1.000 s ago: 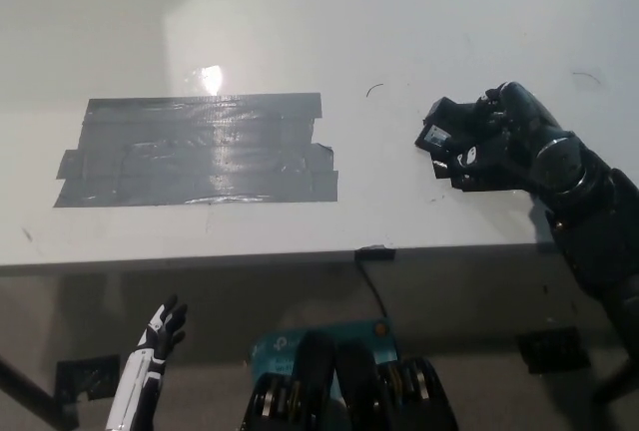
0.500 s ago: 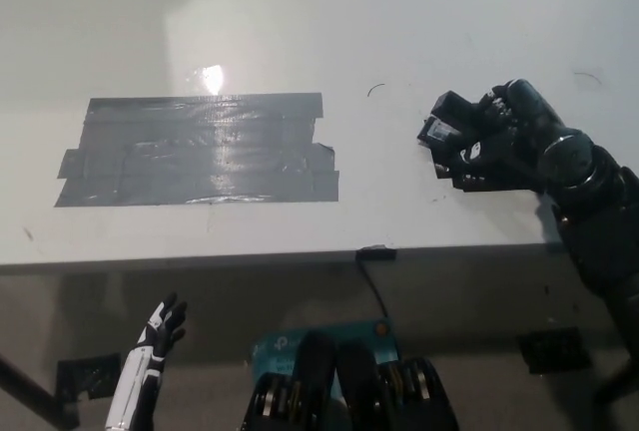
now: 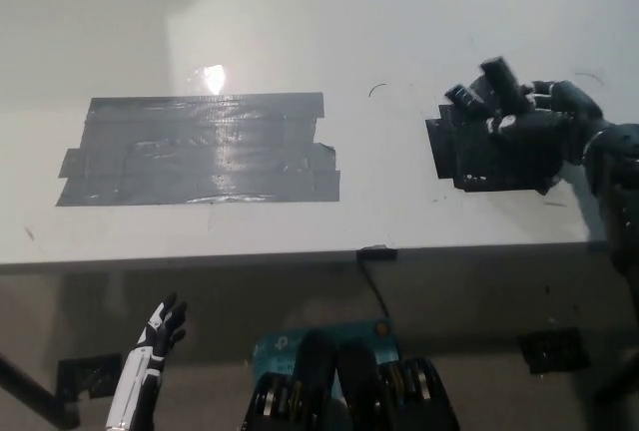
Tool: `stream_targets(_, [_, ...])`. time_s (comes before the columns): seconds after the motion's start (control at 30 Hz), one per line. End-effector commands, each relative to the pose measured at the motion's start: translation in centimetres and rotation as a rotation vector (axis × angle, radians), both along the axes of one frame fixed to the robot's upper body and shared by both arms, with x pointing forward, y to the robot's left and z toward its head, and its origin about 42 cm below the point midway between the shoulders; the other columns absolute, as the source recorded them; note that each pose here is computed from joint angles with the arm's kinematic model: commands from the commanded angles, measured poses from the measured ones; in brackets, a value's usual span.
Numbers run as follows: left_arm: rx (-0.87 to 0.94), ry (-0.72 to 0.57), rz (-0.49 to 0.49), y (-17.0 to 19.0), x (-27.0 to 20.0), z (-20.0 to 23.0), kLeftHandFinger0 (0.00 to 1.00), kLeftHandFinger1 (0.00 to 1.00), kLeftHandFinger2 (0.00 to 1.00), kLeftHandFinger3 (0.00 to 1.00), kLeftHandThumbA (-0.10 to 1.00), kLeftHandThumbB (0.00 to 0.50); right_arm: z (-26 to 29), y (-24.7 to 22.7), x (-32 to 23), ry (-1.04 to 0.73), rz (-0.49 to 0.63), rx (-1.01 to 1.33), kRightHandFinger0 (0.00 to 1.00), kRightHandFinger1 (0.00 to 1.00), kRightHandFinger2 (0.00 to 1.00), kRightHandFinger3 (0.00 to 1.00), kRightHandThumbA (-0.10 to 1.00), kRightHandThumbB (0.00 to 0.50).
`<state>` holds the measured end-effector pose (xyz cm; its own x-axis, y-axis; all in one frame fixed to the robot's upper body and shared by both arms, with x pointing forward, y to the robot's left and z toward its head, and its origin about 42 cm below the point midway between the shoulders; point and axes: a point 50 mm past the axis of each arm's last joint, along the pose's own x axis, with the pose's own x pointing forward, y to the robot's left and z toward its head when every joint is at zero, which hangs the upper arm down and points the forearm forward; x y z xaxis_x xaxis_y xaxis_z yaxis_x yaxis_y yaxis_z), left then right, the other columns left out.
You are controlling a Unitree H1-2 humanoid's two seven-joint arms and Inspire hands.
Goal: A stapler is kept on the black spot marked on the desk infront of the robot. The robot picks up the stapler using its right hand and passes it to a person
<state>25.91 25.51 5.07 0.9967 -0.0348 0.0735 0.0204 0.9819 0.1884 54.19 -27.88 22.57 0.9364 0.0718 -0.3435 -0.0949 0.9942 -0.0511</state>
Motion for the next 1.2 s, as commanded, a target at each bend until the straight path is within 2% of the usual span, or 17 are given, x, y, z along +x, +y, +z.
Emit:
stream_targets(0.0, [-0.001, -0.064, -0.007, 0.2, 0.7, 1.5, 1.00, 1.00, 1.00, 1.00, 1.00, 0.500, 9.0, 0.3, 3.0, -0.119, 0.210, 0.630, 0.00, 0.00, 0.00, 0.00, 1.00, 0.007])
stream_targets(0.1, [-0.001, -0.064, -0.005, 0.2, 0.8, 1.6, 1.00, 1.00, 1.00, 1.00, 1.00, 0.500, 9.7, 0.4, 3.2, -0.134, 0.210, 0.691, 0.00, 0.00, 0.00, 0.00, 1.00, 0.000])
stream_targets(0.2, [-0.004, -0.064, -0.012, 0.2, 0.8, 1.6, 1.00, 1.00, 1.00, 1.00, 1.00, 0.480, 10.4, 0.6, 3.4, -0.160, 0.196, 0.765, 0.00, 0.00, 0.00, 0.00, 1.00, 0.000])
stream_targets(0.5, [-0.002, -0.066, -0.008, 0.1, 0.8, 1.7, 1.00, 1.00, 1.00, 1.00, 1.00, 0.496, 13.0, 3.7, 2.9, -0.244, 0.236, 0.837, 0.00, 0.00, 0.00, 0.00, 0.96, 0.000])
stream_targets(0.6, [0.004, -0.065, -0.014, 0.1, 0.9, 1.5, 1.00, 1.00, 1.00, 1.00, 1.00, 0.500, 13.6, 4.6, 2.5, -0.269, 0.275, 0.829, 0.00, 0.00, 0.00, 0.00, 1.00, 0.001])
stream_targets(0.87, [0.000, -0.064, -0.010, 0.1, 0.8, 1.4, 1.00, 1.00, 1.00, 1.00, 1.00, 0.490, 16.4, 7.0, 2.1, -0.317, 0.323, 0.835, 0.00, 0.00, 0.00, 0.01, 1.00, 0.000])
stream_targets(0.93, [0.003, -0.062, -0.011, 0.1, 0.9, 1.5, 1.00, 1.00, 1.00, 1.00, 1.00, 0.495, 17.8, 7.8, 2.0, -0.326, 0.328, 0.835, 0.00, 0.00, 0.00, 0.00, 0.97, 0.000])
stream_targets(1.1, [0.001, -0.060, -0.018, -0.1, 0.9, 1.4, 1.00, 1.00, 1.00, 1.00, 1.00, 0.480, 20.0, 9.3, 1.7, -0.339, 0.371, 0.816, 0.00, 0.00, 0.00, 0.00, 0.99, 0.000])
stream_targets(1.17, [0.006, -0.059, -0.017, -0.1, 0.9, 1.3, 1.00, 1.00, 1.00, 1.00, 1.00, 0.499, 20.9, 10.1, 2.0, -0.325, 0.363, 0.796, 0.00, 0.00, 0.00, 0.00, 0.97, 0.009])
